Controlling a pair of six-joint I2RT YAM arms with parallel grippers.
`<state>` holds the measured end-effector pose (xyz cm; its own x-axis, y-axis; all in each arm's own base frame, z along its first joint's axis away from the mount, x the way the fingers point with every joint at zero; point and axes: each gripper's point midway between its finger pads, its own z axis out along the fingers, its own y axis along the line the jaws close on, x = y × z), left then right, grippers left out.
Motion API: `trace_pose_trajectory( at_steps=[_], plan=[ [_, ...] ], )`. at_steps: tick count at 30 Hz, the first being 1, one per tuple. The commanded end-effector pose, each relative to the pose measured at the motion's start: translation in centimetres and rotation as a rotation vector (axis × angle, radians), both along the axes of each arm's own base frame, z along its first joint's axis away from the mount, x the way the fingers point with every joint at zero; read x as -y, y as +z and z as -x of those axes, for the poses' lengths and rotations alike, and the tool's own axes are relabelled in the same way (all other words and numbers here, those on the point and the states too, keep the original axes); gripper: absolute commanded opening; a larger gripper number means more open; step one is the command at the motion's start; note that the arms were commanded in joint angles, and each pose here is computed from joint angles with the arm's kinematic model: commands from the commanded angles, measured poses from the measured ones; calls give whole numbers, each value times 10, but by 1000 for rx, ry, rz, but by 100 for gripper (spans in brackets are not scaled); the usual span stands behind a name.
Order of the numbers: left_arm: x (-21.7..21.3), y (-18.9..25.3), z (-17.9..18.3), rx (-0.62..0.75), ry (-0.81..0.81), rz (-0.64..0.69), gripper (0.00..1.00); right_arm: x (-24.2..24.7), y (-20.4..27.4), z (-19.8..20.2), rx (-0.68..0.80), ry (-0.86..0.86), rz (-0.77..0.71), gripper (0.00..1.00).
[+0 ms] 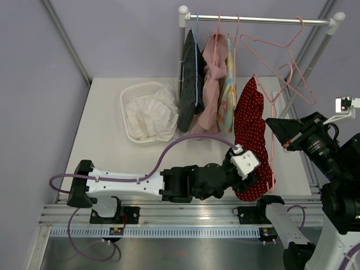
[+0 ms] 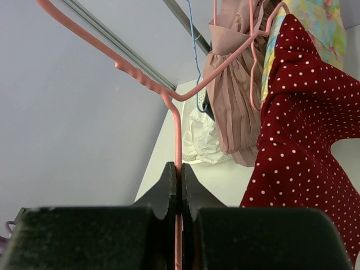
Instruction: Remove the skirt from the hanger
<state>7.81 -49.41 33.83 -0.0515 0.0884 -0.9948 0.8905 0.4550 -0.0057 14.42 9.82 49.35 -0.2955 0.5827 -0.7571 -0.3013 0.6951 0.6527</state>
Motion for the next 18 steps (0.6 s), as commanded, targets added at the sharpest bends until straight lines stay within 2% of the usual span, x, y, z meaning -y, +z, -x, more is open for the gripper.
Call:
trace_pose_trajectory(
  at_steps=[1, 2, 5, 7, 8, 9, 12, 15, 18],
  plan=[
    [-22, 37, -13, 38, 65, 42, 65, -4, 23, 15, 99, 27, 15, 0],
    [-28, 39, -13, 38, 65, 47, 72, -4, 23, 15, 101, 27, 17, 0],
    [-35, 41, -9, 31, 43, 58, 85, -4, 21, 13, 98, 26, 14, 0],
    [-37, 42, -6, 27, 26, 68, 86, -4, 19, 12, 93, 26, 12, 0],
    [-37, 42, -6, 20, 25, 73, 85, -4, 20, 12, 96, 26, 12, 0],
    [-39, 40, -5, 20, 20, 73, 77, -4, 19, 11, 93, 26, 11, 0],
    [-38, 45, -1, 18, -10, 105, 64, -4, 19, 11, 93, 27, 10, 0],
    [-37, 48, 2, 17, -33, 118, 58, -4, 18, 11, 91, 27, 11, 0],
    [-35, 48, 3, 19, -45, 114, 58, -4, 18, 12, 92, 26, 12, 0]
  ],
)
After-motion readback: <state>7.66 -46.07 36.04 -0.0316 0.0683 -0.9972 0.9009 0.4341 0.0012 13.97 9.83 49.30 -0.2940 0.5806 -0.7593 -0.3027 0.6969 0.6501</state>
